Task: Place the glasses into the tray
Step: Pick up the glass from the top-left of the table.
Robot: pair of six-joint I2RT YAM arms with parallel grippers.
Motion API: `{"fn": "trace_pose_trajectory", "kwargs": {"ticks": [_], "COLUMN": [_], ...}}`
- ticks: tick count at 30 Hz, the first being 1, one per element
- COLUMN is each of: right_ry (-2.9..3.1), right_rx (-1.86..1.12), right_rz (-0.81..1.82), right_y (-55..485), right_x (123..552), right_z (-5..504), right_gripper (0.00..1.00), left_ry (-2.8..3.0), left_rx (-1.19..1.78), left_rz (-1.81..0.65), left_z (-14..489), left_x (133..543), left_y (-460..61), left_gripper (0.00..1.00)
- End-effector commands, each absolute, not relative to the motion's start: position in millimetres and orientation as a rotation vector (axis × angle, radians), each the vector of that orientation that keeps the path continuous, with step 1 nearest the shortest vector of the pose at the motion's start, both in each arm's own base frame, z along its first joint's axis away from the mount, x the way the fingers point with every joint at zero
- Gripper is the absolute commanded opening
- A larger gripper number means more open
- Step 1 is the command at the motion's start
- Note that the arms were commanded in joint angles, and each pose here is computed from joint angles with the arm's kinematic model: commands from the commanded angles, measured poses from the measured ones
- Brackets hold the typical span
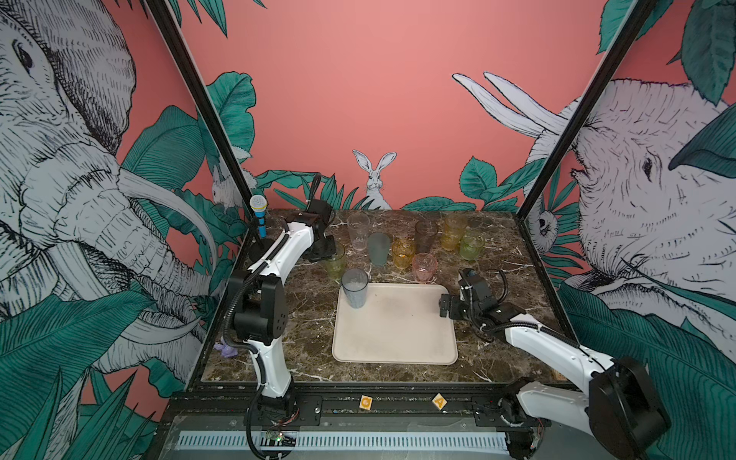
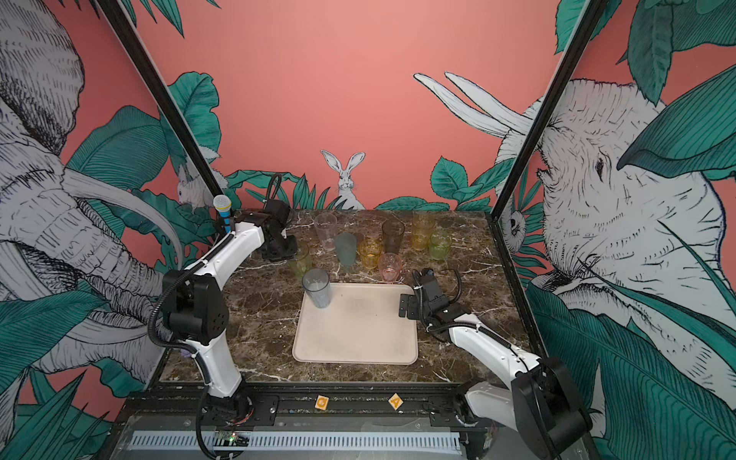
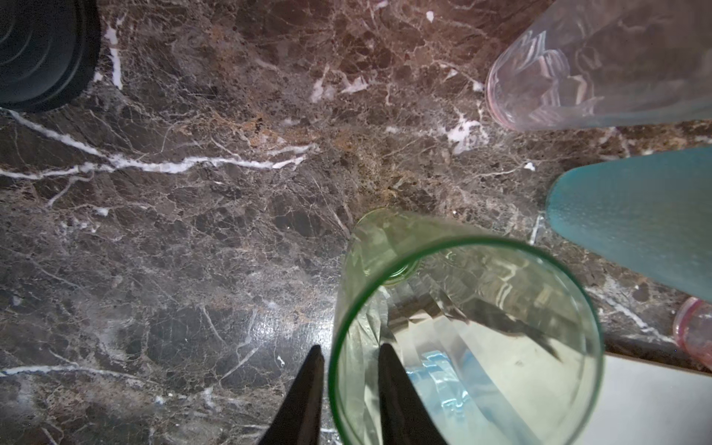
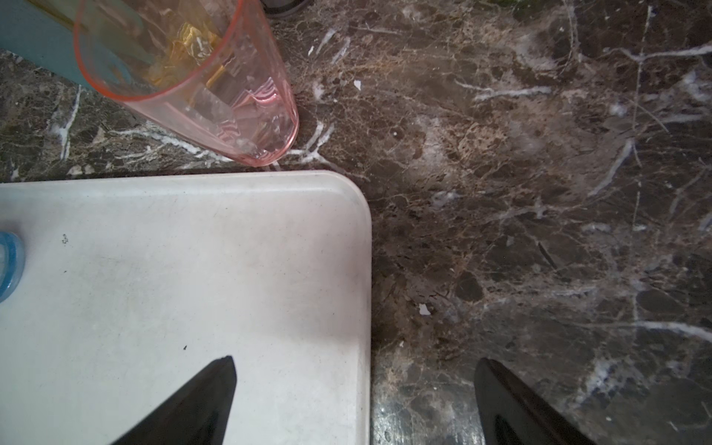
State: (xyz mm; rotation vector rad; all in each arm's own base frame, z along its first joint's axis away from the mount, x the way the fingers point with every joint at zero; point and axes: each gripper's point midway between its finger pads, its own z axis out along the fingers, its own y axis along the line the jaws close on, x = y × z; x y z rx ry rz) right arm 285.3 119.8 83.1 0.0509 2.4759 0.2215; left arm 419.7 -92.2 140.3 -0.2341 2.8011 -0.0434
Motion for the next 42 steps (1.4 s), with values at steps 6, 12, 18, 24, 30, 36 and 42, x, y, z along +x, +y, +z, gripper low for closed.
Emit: {"fn": "trace_pose_trajectory", "kwargs": {"ticks": [6, 12, 18, 24, 30, 36, 42], "right_ry": [2.463, 2.458, 2.459, 2.458, 2.456, 2.454, 2.452], "right_rx": [0.07, 0.072, 0.075, 0.074, 0.078, 0.074, 0.074], "right_rz": [0.23, 0.23, 0.232, 0.233, 0.231, 0.237, 0.24], "right_y": [119, 118, 118, 118, 117, 118, 118], "right_x": [287, 286, 286, 286, 286, 286, 285], "right_z": [82, 83, 83, 83, 83, 84, 84], "right_gripper": [0.99, 0.99, 0.99, 0.99, 0.99, 0.99, 0.99], "left_ry": [2.784, 2.775, 2.76, 2.748, 2.744, 2.732, 2.729], "left_rx": [-0.216, -0.2, -0.185, -0.168, -0.158, -0.15, -0.138], "left_rz": [-0.005, 0.007, 0.001, -0.003, 0.014, 0.033, 0.047], "left_z": [141, 144, 153, 165, 179, 198, 217], "left_x": [427, 429, 428, 423, 411, 395, 376], "left_y": [-82, -78, -78, -77, -72, -66, -60], "left_gripper": [0.19, 0.12, 0.06, 0.01, 0.0, 0.0, 0.0]}}
